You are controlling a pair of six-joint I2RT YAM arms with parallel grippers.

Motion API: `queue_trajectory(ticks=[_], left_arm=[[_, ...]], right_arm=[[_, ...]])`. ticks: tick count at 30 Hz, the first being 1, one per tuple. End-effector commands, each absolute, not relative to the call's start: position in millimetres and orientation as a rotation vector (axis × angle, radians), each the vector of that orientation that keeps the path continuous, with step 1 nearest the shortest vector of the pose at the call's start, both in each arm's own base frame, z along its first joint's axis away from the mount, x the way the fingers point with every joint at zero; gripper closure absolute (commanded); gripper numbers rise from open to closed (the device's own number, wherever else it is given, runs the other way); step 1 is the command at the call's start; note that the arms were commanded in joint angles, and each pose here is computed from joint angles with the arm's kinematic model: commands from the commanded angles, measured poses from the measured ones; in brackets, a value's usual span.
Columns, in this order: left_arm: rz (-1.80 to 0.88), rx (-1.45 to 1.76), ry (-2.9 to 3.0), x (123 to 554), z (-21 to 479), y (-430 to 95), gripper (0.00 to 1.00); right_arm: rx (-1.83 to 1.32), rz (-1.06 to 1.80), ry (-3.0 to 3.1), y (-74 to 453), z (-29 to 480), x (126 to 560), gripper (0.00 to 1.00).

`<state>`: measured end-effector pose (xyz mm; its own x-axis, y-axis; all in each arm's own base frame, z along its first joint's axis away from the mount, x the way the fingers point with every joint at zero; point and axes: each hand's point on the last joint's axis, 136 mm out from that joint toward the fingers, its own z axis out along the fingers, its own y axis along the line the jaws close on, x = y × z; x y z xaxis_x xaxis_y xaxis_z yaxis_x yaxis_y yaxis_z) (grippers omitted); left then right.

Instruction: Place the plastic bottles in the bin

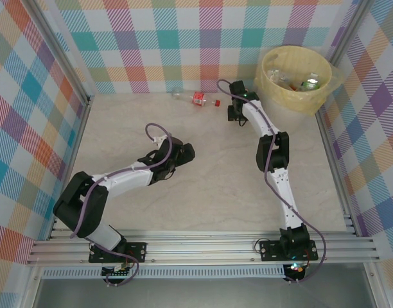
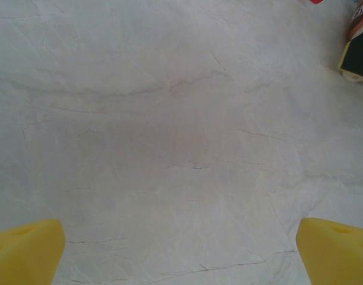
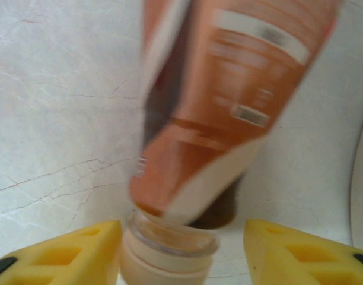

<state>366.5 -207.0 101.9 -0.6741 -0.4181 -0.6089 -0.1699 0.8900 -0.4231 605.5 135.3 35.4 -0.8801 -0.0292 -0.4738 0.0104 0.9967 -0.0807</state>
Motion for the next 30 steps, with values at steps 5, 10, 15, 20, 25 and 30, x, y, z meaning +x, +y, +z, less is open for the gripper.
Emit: queue_trajectory(ticks=[5, 10, 15, 20, 25, 30], left_arm=[[-0.467, -0.419, 2.345, 372.4, 92.4, -216.6, 0.00], [-0.479, -0.414, 2.320, 368.9, 101.3, -213.6, 0.00], [-0.477, -0.416, 2.308, 367.5, 107.4, -210.7, 0.00], [-0.512, -0.417, 2.315, 369.5, 110.1, -217.2, 0.00], [-0.549, -0.436, 2.311, 369.7, 112.6, -221.4, 0.00], [-0.578, -0.456, 2.304, 371.6, 114.5, -224.6, 0.00]], right_arm=[[0.081, -0.123, 2.626, 123.8, 44.9, 605.8, 0.56], [0.078, -0.081, 2.562, 126.0, 57.2, 605.1, 0.68], [0.050, -0.031, 2.547, 130.3, 75.8, 593.4, 0.71], [0.007, 0.073, 2.482, 140.9, 102.2, 571.8, 0.74], [-0.071, 0.172, 2.407, 152.6, 122.7, 530.8, 0.79], [-0.170, 0.295, 2.347, 163.1, 147.4, 487.1, 0.81]])
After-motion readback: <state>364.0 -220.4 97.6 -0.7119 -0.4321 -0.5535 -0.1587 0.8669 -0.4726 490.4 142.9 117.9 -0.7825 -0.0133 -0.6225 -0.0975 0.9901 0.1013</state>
